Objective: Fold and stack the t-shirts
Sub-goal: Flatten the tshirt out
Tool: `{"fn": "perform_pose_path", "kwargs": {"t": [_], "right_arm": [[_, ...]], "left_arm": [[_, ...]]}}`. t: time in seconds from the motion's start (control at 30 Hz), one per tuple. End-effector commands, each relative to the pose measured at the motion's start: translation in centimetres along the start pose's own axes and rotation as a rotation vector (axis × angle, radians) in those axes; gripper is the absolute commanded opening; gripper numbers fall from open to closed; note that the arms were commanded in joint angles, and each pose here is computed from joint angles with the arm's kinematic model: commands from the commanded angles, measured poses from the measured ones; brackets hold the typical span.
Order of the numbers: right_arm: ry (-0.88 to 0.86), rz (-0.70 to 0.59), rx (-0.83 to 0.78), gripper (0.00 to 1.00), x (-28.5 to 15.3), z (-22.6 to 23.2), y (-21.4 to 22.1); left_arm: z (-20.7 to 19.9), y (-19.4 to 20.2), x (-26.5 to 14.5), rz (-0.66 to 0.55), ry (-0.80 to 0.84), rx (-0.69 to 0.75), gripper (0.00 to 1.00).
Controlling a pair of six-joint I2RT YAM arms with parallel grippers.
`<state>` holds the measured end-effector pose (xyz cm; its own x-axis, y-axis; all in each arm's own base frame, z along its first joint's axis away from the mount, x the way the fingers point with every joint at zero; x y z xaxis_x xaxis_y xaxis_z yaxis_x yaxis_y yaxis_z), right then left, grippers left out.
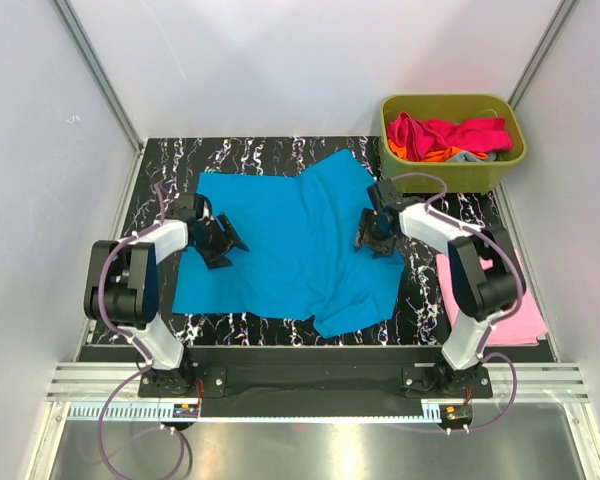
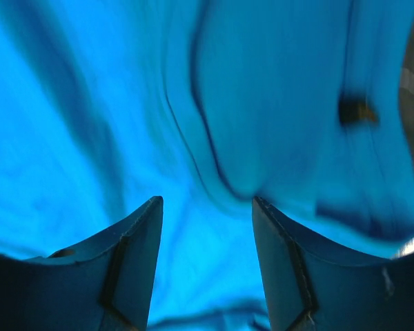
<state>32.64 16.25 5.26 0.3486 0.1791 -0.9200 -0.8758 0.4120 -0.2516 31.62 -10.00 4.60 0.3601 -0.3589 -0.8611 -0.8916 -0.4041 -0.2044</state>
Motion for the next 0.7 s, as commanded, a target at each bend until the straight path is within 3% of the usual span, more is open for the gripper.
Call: {"fn": "perform_pose_path", "kwargs": {"t": [0.0, 0.2, 0.4, 0.5, 0.67], "right_arm": [[0.014, -0.105, -0.031, 0.61, 0.9, 1.5, -3.5], [0.064, -0.125, -0.083, 0.61, 5.2, 3.4, -6.8], [0.125, -0.224, -0.228, 0.63, 7.3, 6.3, -13.2], [0.135, -0.302, -0.282, 0.64, 5.6, 8.9, -17.3], [0.139, -0.374, -0.258, 0.72, 0.6, 9.4, -18.5]], "left_arm": [[2.4, -1.2, 1.5, 0.01, -0.046, -0.057, 0.7], [2.4, -5.1, 1.9, -0.028, -0.023, -0.079, 0.7], [1.4, -7.5, 2.3, -0.047, -0.001, -0.083, 0.7], [1.1, -8.2, 0.8, -0.091, -0.021, -0.056, 0.7], [1.8, -8.2, -4.6, -0.214, -0.159, 0.015, 0.7]]}}
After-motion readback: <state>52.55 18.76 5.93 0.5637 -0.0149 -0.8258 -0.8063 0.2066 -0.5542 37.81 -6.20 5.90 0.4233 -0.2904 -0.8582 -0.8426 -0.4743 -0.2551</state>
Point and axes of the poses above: each gripper's point midway between its finger pads, its own x axis out along the fingers, its own z axis along the line the jaws close on, y = z × x, the point moved 2 cm from there along -x, back along the fingers, and after that the axes turned 9 degrees about x, right-handed, at the moved point
